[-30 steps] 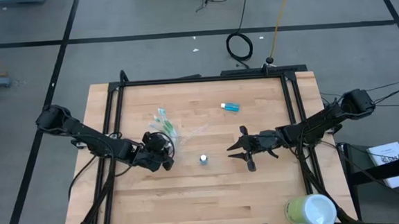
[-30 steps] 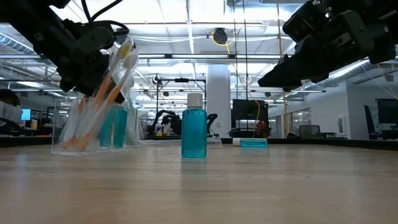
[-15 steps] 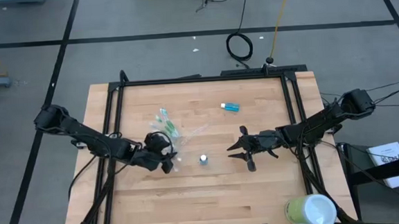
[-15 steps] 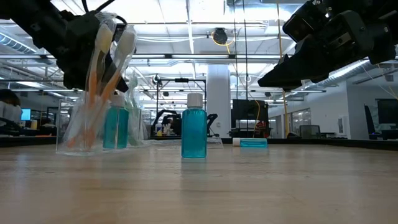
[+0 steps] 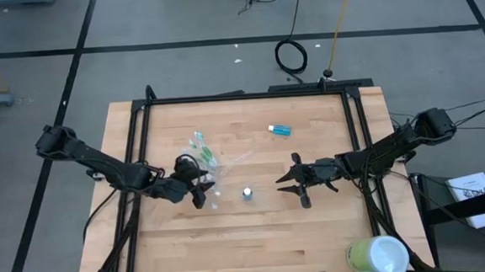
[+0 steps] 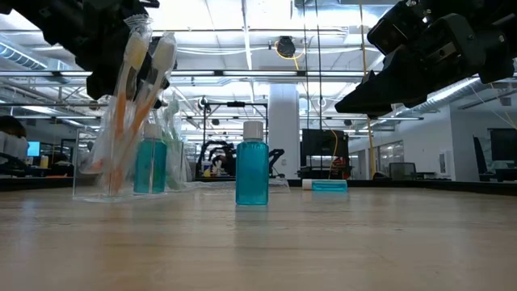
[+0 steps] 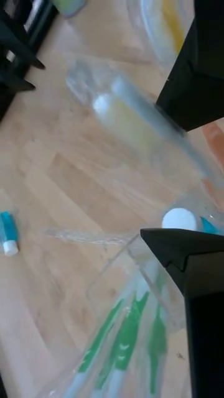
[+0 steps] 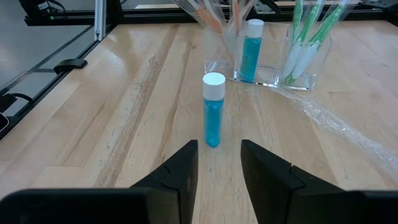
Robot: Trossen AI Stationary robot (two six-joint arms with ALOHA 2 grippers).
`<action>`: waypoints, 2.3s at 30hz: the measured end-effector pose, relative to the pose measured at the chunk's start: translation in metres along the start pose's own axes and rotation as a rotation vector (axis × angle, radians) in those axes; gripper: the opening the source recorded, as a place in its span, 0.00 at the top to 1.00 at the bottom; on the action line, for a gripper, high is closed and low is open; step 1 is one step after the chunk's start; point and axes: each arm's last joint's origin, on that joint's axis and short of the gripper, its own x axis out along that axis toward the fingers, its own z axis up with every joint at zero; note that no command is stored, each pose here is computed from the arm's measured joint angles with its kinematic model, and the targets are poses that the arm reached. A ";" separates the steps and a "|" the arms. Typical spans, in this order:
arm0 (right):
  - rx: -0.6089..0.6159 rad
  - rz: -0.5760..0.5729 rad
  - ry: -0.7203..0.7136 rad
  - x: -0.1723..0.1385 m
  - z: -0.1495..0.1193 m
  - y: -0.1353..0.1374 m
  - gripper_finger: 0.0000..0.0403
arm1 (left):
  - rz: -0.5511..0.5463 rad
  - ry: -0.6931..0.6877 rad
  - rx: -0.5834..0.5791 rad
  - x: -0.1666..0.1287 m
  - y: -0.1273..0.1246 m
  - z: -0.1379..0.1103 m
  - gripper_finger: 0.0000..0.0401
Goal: Pick & Place toothbrushing station
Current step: Put the blue mouthwash into the middle section of the transparent organizer
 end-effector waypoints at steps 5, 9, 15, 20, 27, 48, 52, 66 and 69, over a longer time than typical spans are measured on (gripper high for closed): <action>0.000 0.000 0.000 0.000 0.000 0.000 0.71 | -0.009 -0.009 0.003 -0.002 0.000 0.002 0.46; 0.000 0.000 0.000 0.000 0.000 0.000 0.71 | -0.006 -0.010 -0.002 -0.001 -0.002 0.000 0.46; 0.000 0.000 0.000 0.000 0.000 0.000 0.71 | -0.003 -0.011 -0.047 -0.002 -0.002 -0.001 0.45; 0.001 0.000 0.000 0.000 0.000 0.000 0.71 | -0.051 -0.059 -0.038 -0.004 -0.010 0.001 0.46; 0.003 0.001 0.000 0.000 0.000 0.000 0.71 | -0.230 -0.188 0.040 -0.014 -0.030 0.012 0.46; 0.003 0.001 0.000 0.000 0.000 0.000 0.71 | -0.476 -0.322 0.044 -0.057 -0.035 0.034 0.46; -0.009 -0.005 0.038 0.000 -0.003 0.000 0.71 | -0.479 -0.340 0.061 -0.060 -0.034 0.037 0.46; -0.091 -0.465 0.322 -0.005 0.013 -0.068 0.55 | -0.450 -0.309 0.105 -0.053 -0.035 0.031 0.46; -0.053 -0.515 0.451 -0.008 0.019 -0.103 0.47 | -0.433 -0.302 0.124 -0.052 -0.033 0.031 0.46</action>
